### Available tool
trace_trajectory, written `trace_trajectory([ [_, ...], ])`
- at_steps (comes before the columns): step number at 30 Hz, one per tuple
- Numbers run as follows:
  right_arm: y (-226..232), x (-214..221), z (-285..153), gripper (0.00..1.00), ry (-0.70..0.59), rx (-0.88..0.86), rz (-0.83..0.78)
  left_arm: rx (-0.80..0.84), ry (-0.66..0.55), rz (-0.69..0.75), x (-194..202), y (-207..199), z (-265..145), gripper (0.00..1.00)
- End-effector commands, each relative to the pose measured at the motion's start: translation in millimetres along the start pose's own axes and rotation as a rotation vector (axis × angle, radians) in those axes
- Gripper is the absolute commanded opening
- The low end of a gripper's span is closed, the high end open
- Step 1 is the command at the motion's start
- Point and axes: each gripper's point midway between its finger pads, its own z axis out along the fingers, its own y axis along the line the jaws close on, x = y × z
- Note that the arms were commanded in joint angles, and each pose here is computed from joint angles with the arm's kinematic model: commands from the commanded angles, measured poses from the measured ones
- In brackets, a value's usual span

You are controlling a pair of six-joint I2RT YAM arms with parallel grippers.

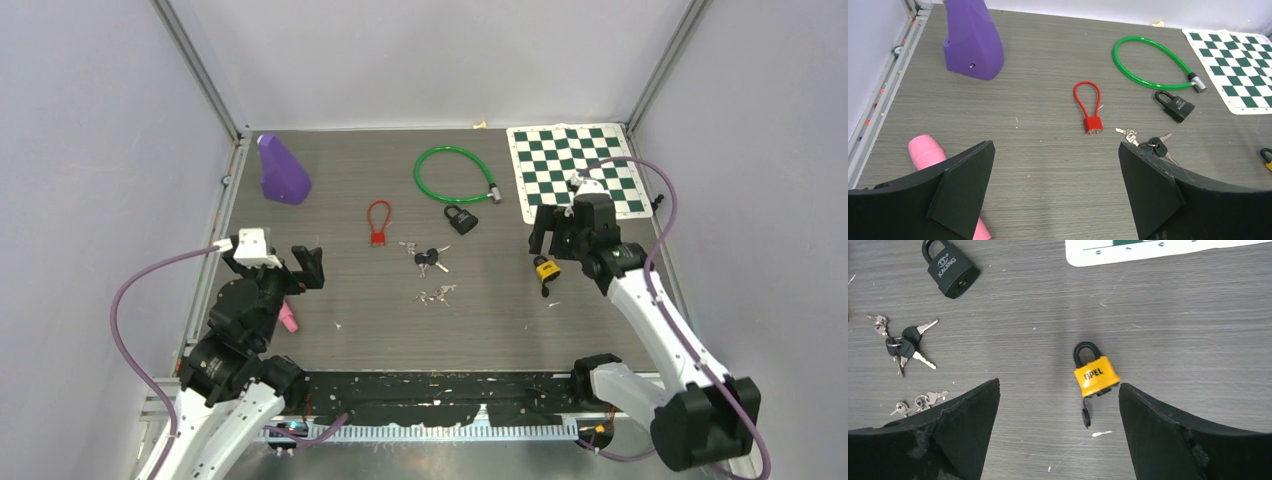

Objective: Unlock with the key

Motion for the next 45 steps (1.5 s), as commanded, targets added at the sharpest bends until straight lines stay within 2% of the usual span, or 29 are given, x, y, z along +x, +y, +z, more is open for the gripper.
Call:
trace_trajectory([
  [1,25,-12,12,0.95,0.062,-0.102,-0.018,-0.008,-0.022,0.003,-8,-1,5,1.0],
  [8,22,14,43,0.95,0.192,-0.081,-0.035,-0.004,-0.019,0.01,-6,-2,5,1.0],
  [17,1,22,60,0.95,0.234,0.023,-0.085,-0.001,-0.015,0.014,-5,-2,6,1.0],
  [28,-28,49,85,0.95,0.365,0.13,-0.09,-0.003,-0.01,0.024,-4,-2,7,1.0],
  [36,-26,75,94,0.99,0.471,0.092,-0.095,0.0,-0.018,0.022,-5,-2,6,1.0],
  [41,-19,87,92,0.89,0.516,0.05,-0.089,0.008,-0.025,0.02,-7,-3,4,1.0],
  [45,-9,91,90,0.75,0.527,0.015,-0.089,0.01,-0.026,0.02,-7,-3,4,1.0],
])
